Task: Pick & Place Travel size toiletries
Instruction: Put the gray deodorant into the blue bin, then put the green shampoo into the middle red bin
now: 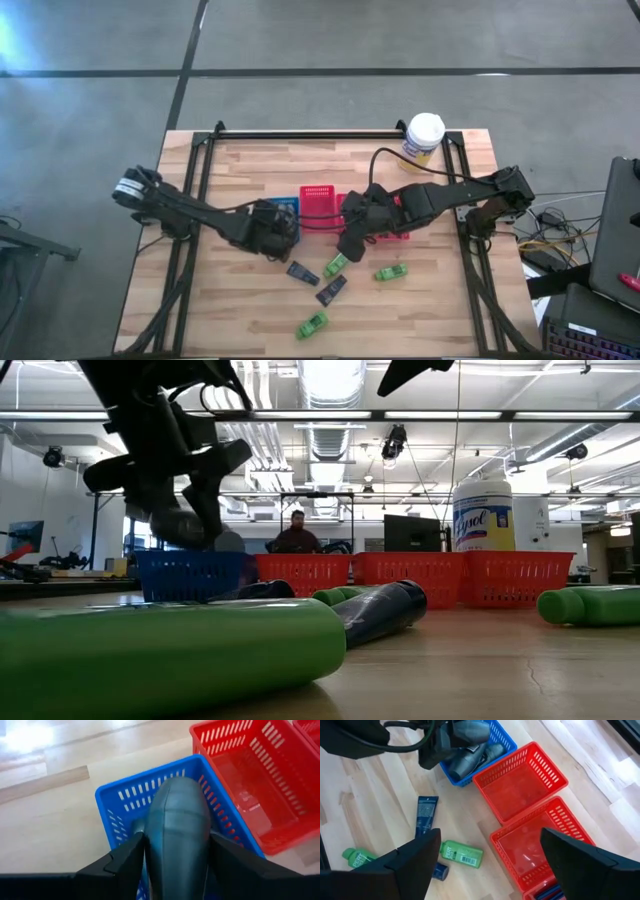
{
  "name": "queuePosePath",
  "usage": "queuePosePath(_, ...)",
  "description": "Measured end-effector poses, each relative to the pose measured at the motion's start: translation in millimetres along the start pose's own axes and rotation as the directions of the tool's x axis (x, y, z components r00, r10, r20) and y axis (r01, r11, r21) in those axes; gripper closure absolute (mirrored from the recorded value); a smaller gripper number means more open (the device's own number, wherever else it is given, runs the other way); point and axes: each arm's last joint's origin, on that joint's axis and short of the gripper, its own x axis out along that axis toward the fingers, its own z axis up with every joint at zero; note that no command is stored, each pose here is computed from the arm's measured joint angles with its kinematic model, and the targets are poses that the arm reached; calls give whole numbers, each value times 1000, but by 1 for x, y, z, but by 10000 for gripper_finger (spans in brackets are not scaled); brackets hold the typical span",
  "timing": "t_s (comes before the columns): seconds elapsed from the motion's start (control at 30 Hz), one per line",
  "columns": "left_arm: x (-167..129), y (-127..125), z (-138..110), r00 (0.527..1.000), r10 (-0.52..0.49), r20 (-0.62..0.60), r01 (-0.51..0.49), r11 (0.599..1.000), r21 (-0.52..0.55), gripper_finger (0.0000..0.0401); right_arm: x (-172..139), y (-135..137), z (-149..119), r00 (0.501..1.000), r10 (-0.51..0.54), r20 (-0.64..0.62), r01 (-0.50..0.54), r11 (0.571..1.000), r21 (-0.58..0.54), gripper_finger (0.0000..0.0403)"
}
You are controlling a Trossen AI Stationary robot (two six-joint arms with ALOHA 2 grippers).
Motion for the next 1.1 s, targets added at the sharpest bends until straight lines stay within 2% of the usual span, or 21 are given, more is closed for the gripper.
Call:
queuePosePath(0.33,-16,5,13,999,-44,26,43,998,37,156,0,0,0,1000,10,-8,-10,999,-37,38)
queuePosePath(0.43,-26,7,21,996,-79,50,76,995,68,155,0,1,-2,997,55,-53,-58,997,-41,39)
queuePosePath(0.5,-36,7,26,991,-112,70,102,986,130,155,-1,4,-5,987,114,-109,-122,990,-73,42)
queuePosePath(0.6,-54,7,32,977,-179,113,142,951,275,155,2,12,-17,966,172,-191,-205,964,-167,48)
queuePosePath(0.7,-72,8,36,962,-243,124,166,883,440,155,11,17,-36,938,191,-289,-265,934,-241,56)
queuePosePath(0.8,-87,11,37,948,-309,81,220,815,537,155,27,17,-57,911,169,-376,-289,912,-291,64)
queuePosePath(0.9,-98,15,34,932,-363,22,288,773,565,156,46,13,-80,886,125,-446,-293,897,-330,69)
queuePosePath(1.1,-112,21,21,907,-420,-35,366,742,562,156,68,2,-125,835,-1,-550,-261,880,-398,68)
